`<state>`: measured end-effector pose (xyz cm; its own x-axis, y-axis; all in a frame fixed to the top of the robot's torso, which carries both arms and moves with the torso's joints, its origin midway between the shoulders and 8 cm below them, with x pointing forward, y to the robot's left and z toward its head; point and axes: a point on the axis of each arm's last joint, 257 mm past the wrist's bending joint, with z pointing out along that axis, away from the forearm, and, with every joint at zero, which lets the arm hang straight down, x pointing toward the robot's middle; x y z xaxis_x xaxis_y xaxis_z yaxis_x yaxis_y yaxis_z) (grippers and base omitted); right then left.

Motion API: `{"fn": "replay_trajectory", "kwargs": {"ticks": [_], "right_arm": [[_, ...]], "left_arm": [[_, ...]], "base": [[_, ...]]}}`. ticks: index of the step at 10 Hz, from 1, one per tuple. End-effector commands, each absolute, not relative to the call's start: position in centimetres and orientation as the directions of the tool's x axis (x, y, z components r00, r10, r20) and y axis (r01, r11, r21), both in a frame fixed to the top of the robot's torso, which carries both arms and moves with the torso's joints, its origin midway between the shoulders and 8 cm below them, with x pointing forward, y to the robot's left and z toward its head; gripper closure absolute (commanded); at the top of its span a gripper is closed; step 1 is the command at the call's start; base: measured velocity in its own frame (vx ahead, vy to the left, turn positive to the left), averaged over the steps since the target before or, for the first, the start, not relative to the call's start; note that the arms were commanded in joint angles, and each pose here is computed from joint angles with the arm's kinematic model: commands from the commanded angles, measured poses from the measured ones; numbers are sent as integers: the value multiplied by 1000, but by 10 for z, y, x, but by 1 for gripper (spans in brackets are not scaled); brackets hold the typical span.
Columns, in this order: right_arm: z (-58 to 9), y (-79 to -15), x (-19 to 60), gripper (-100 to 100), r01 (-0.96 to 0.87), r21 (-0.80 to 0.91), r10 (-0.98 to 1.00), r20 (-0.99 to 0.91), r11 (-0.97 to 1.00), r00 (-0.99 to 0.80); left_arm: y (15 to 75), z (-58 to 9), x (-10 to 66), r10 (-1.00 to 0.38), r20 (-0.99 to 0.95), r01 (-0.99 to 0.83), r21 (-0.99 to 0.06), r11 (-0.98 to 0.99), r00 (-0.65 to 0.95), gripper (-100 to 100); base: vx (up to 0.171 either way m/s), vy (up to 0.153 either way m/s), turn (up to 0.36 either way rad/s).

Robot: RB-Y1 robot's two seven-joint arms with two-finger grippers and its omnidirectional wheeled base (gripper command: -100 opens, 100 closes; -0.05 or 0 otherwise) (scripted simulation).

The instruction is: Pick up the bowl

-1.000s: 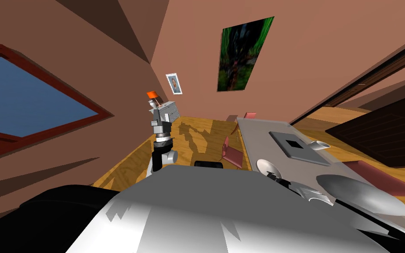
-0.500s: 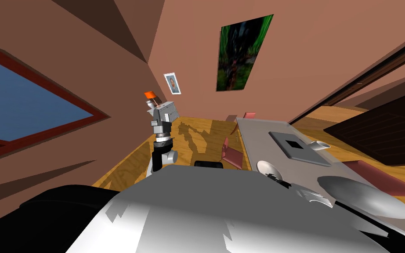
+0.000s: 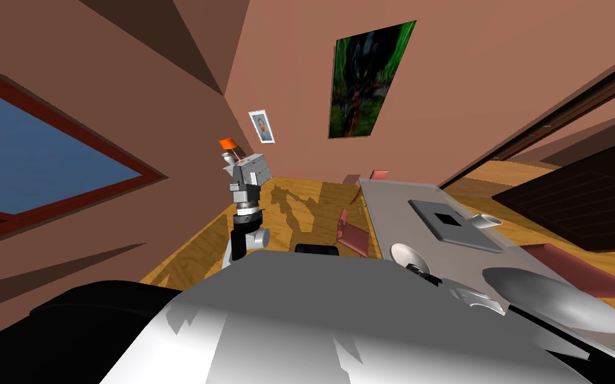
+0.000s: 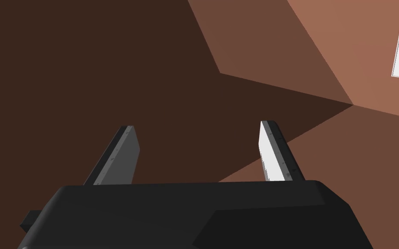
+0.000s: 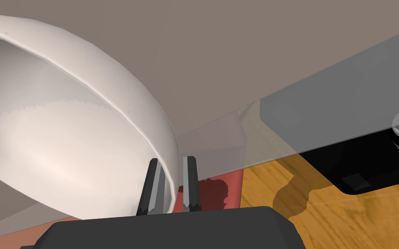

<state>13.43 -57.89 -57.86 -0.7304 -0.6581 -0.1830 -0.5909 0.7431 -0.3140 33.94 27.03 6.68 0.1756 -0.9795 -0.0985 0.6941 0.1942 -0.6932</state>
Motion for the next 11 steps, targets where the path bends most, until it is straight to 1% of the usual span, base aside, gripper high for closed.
{"fn": "replay_trajectory", "kwargs": {"ticks": [1,7,11], "right_arm": [[-575,-583,140,100,-585,-314,-653,-183,748,-735],[-564,-594,156,100,-569,-313,-636,-182,760,-750],[-557,-601,165,100,-553,-313,-620,-183,772,-763]], "left_arm": [[270,67,339,-980,-99,694,-693,194,176,0],[270,67,339,-980,-98,694,-693,194,176,0],[270,67,339,-980,-98,694,-693,194,176,0]], "base": [[-55,10,61],[-69,16,46],[-52,14,35]]}}
